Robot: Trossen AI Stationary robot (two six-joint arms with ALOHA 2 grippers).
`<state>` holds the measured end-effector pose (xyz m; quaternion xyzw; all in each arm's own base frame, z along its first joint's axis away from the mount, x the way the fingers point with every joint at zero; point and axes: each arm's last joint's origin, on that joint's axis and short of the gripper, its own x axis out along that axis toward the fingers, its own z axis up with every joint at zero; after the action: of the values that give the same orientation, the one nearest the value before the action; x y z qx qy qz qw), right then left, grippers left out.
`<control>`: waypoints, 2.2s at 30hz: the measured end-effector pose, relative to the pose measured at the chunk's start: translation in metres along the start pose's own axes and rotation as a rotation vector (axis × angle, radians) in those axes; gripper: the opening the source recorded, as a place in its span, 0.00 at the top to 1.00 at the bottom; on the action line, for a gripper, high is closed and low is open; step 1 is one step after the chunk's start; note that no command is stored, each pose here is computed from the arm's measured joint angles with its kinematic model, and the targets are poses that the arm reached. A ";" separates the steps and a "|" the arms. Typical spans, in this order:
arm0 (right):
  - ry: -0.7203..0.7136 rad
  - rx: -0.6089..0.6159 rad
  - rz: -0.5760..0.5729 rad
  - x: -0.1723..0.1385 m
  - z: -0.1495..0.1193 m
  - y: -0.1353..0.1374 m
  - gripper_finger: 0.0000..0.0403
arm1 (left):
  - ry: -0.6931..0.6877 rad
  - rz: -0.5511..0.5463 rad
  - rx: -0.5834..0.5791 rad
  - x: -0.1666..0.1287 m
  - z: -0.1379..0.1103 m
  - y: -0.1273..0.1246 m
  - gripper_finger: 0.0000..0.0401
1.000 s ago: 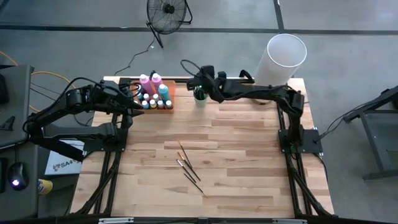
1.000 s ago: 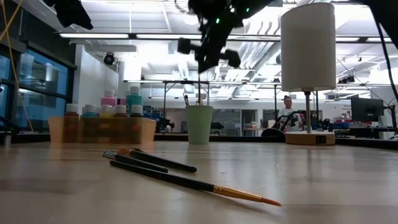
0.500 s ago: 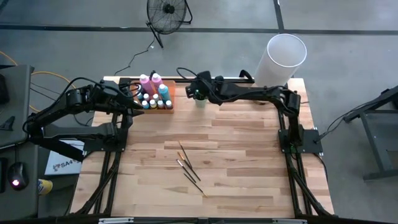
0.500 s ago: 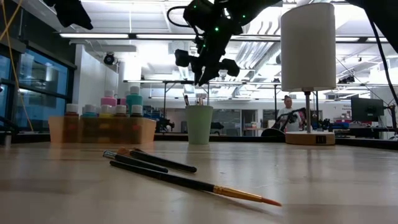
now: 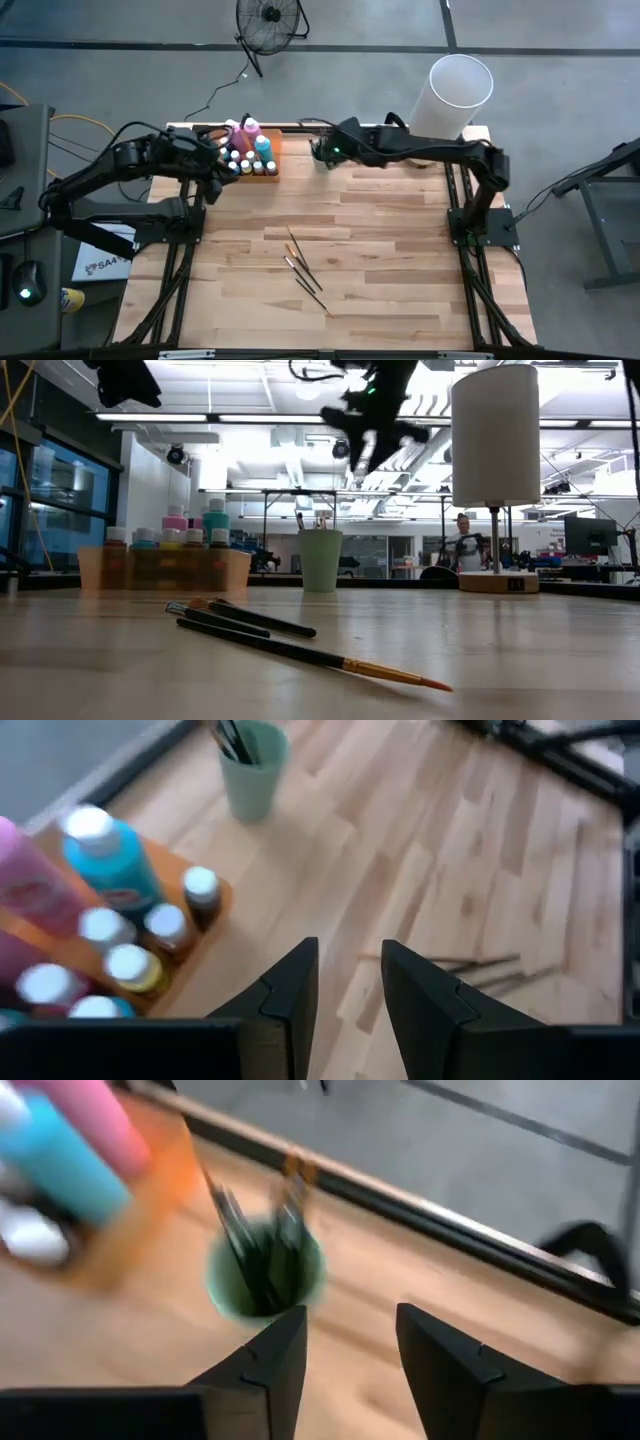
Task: Pick & Place Paint Supplies
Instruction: Put the black paint brush into the green cup
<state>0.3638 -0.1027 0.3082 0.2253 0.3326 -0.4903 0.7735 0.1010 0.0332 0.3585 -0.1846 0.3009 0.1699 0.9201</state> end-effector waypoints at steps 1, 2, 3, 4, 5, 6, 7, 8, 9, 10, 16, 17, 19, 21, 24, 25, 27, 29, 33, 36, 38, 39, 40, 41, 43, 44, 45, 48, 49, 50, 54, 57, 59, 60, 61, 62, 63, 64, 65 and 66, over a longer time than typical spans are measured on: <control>0.022 -0.027 -0.014 -0.008 -0.003 -0.004 0.63 | 0.025 -0.015 0.003 0.005 0.001 -0.001 0.73; 0.042 -0.057 -0.025 -0.016 -0.005 -0.008 0.62 | 0.047 -0.037 0.024 0.009 0.003 -0.002 0.73; 0.064 -0.093 -0.038 -0.024 -0.008 -0.013 0.62 | 0.070 -0.059 0.057 0.014 0.004 -0.002 0.73; 0.083 -0.122 -0.048 -0.032 -0.011 -0.016 0.62 | 0.095 -0.076 0.096 0.020 0.006 -0.003 0.73; 0.099 -0.144 -0.059 -0.038 -0.013 -0.020 0.62 | 0.118 -0.090 0.134 0.027 0.008 -0.004 0.73; 0.116 -0.165 -0.072 -0.046 -0.016 -0.024 0.62 | 0.136 -0.101 0.171 0.034 0.010 -0.004 0.73; 0.134 -0.184 -0.081 -0.054 -0.018 -0.029 0.62 | 0.152 -0.104 0.206 0.041 0.012 -0.005 0.73; 0.145 -0.203 -0.086 -0.061 -0.020 -0.032 0.62 | 0.168 -0.111 0.241 0.049 0.015 -0.005 0.73; 0.149 -0.217 -0.086 -0.068 -0.022 -0.035 0.62 | 0.179 -0.125 0.278 0.057 0.018 -0.006 0.73; 0.147 -0.229 -0.079 -0.076 -0.024 -0.038 0.62 | 0.191 -0.138 0.321 0.066 0.020 -0.006 0.73; 0.150 -0.280 -0.013 -0.117 -0.029 -0.058 0.62 | 0.312 -0.259 0.590 0.127 0.023 -0.016 0.72; 0.143 -0.280 -0.005 -0.123 -0.030 -0.061 0.62 | 0.333 -0.278 0.647 0.137 0.021 -0.019 0.72; 0.117 -0.276 0.015 -0.137 -0.032 -0.067 0.62 | 0.371 -0.310 0.762 0.156 0.017 -0.026 0.71; 0.101 -0.286 0.043 -0.149 -0.036 -0.072 0.62 | 0.433 -0.327 0.871 0.173 0.008 -0.034 0.69; 0.086 -0.293 0.087 -0.163 -0.040 -0.076 0.62 | 0.501 -0.335 1.026 0.195 -0.004 -0.046 0.64; 0.083 -0.289 0.097 -0.166 -0.042 -0.078 0.62 | 0.518 -0.335 1.074 0.202 -0.008 -0.050 0.62; 0.077 -0.291 0.118 -0.173 -0.044 -0.080 0.62 | 0.548 -0.340 1.164 0.216 -0.016 -0.056 0.58; 0.070 -0.289 0.135 -0.179 -0.047 -0.082 0.62 | 0.569 -0.349 1.229 0.228 -0.022 -0.060 0.55; 0.067 -0.302 0.158 -0.184 -0.051 -0.081 0.62 | 0.596 -0.358 1.273 0.250 -0.033 -0.063 0.53; 0.068 -0.316 0.164 -0.186 -0.054 -0.079 0.62 | 0.601 -0.368 1.290 0.263 -0.038 -0.063 0.52; 0.067 -0.321 0.166 -0.186 -0.054 -0.079 0.62 | 0.603 -0.376 1.310 0.268 -0.040 -0.063 0.52; 0.068 -0.322 0.166 -0.186 -0.055 -0.078 0.62 | 0.604 -0.383 1.322 0.272 -0.042 -0.063 0.52; 0.068 -0.322 0.167 -0.187 -0.055 -0.078 0.62 | 0.611 -0.391 1.332 0.274 -0.044 -0.063 0.52; 0.068 -0.320 0.167 -0.186 -0.055 -0.078 0.62 | 0.625 -0.399 1.341 0.276 -0.046 -0.062 0.52; 0.069 -0.317 0.166 -0.186 -0.055 -0.078 0.62 | 0.638 -0.416 1.363 0.281 -0.049 -0.061 0.52; 0.069 -0.317 0.166 -0.186 -0.055 -0.078 0.62 | 0.641 -0.420 1.372 0.283 -0.051 -0.061 0.52; 0.069 -0.317 0.166 -0.186 -0.055 -0.078 0.62 | 0.649 -0.425 1.377 0.283 -0.052 -0.060 0.52; 0.070 -0.308 0.166 -0.186 -0.055 -0.078 0.62 | 0.627 -0.445 1.405 0.291 -0.053 -0.062 0.52; 0.070 -0.304 0.166 -0.186 -0.055 -0.078 0.62 | 0.624 -0.444 1.416 0.290 -0.053 -0.061 0.52; 0.070 -0.302 0.165 -0.186 -0.055 -0.078 0.62 | 0.625 -0.446 1.421 0.291 -0.054 -0.061 0.52; 0.070 -0.298 0.165 -0.186 -0.055 -0.078 0.62 | 0.640 -0.475 1.438 0.297 -0.058 -0.060 0.52; 0.070 -0.297 0.166 -0.186 -0.055 -0.078 0.62 | 0.665 -0.498 1.457 0.301 -0.063 -0.059 0.52; 0.071 -0.291 0.165 -0.186 -0.055 -0.078 0.62 | 0.673 -0.502 1.458 0.303 -0.064 -0.058 0.52; 0.071 -0.291 0.165 -0.186 -0.055 -0.078 0.62 | 0.682 -0.504 1.458 0.303 -0.066 -0.058 0.53; 0.071 -0.290 0.166 -0.186 -0.055 -0.078 0.62 | 0.686 -0.507 1.459 0.303 -0.066 -0.058 0.54; 0.071 -0.290 0.166 -0.186 -0.055 -0.077 0.62 | 0.690 -0.508 1.457 0.303 -0.067 -0.058 0.55; 0.072 -0.290 0.167 -0.186 -0.055 -0.077 0.62 | 0.695 -0.509 1.456 0.303 -0.067 -0.057 0.57; 0.072 -0.290 0.166 -0.186 -0.055 -0.077 0.62 | 0.700 -0.511 1.455 0.303 -0.067 -0.057 0.59; 0.072 -0.290 0.166 -0.186 -0.055 -0.077 0.62 | 0.708 -0.515 1.452 0.302 -0.068 -0.057 0.61; 0.072 -0.290 0.166 -0.186 -0.055 -0.077 0.62 | 0.713 -0.517 1.451 0.302 -0.068 -0.057 0.64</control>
<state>0.2217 0.0154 0.4060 0.1554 0.4075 -0.3631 0.8234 0.3215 0.0143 0.1343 0.3460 0.5557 -0.3491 0.6705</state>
